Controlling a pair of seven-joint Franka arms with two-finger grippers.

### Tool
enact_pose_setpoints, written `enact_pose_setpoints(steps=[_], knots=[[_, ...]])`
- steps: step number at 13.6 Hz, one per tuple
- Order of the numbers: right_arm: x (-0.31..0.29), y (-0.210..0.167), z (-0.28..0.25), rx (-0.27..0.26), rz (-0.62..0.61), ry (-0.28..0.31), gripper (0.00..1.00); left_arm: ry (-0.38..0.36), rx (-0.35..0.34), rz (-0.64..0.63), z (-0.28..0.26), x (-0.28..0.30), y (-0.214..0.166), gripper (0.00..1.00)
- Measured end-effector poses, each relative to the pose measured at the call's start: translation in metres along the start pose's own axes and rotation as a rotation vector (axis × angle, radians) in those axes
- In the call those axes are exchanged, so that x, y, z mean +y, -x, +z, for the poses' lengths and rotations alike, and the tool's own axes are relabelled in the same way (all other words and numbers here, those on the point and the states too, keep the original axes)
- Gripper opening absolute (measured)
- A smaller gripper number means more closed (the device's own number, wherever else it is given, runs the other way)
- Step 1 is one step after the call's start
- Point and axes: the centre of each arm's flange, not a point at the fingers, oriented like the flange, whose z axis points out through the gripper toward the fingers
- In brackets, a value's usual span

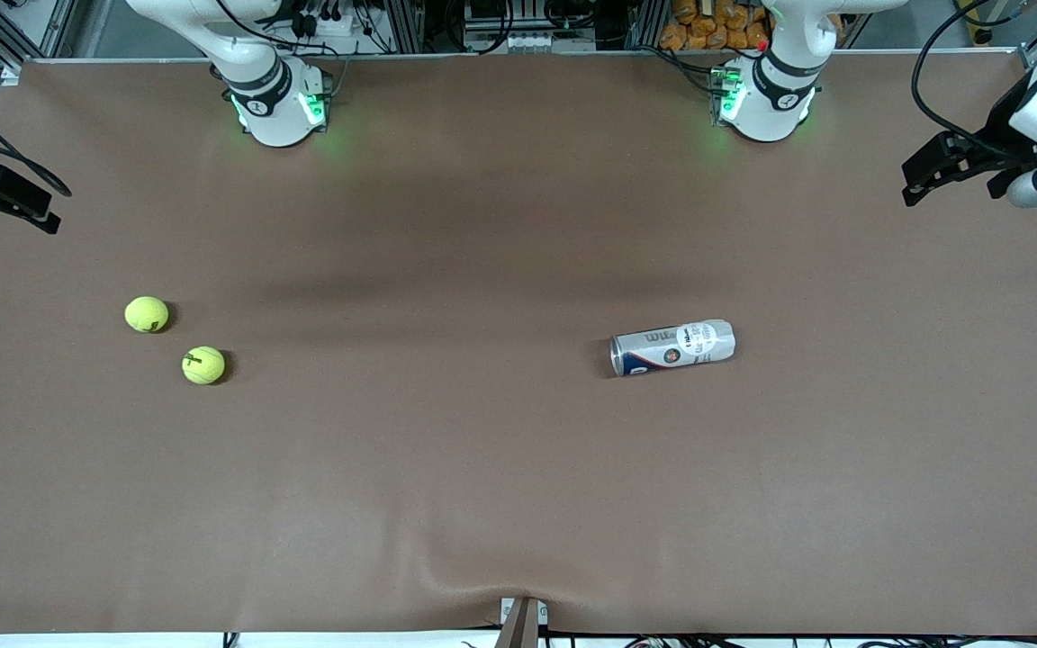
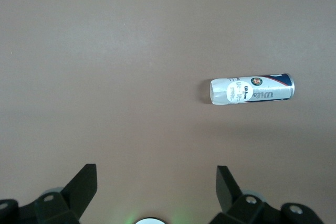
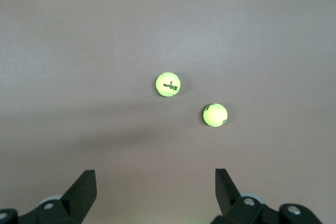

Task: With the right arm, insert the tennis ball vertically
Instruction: 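Move the left gripper from rest toward the lying white tennis can, then lower the left gripper over the white-and-blue tennis can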

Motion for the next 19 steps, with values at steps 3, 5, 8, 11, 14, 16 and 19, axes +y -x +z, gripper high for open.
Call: enact_pose_setpoints(steps=[3, 5, 8, 11, 14, 16, 19], knots=[[0.0, 0.0, 0.0, -0.001, 0.0, 0.0, 1.0, 0.004, 0.023, -0.002, -0.003, -0.001, -0.002, 1.0], [0.0, 0.0, 0.0, -0.001, 0.0, 0.0, 1.0, 0.007, 0.034, -0.003, -0.003, -0.001, -0.005, 1.0], [0.0, 0.0, 0.0, -0.001, 0.0, 0.0, 1.0, 0.008, 0.035, -0.003, 0.002, 0.0, -0.009, 1.0], [0.0, 0.0, 0.0, -0.002, 0.0, 0.0, 1.0, 0.007, 0.023, 0.001, 0.009, 0.003, -0.014, 1.0], [0.0, 0.0, 0.0, -0.004, 0.0, 0.0, 1.0, 0.005, 0.006, 0.015, 0.018, 0.01, -0.018, 1.0], [0.0, 0.001, 0.0, -0.004, 0.0, 0.0, 1.0, 0.003, -0.014, 0.039, 0.029, 0.024, -0.022, 1.0], [0.0, 0.001, 0.0, -0.005, 0.001, -0.001, 1.0, -0.001, -0.05, 0.098, 0.051, 0.058, -0.026, 1.0]])
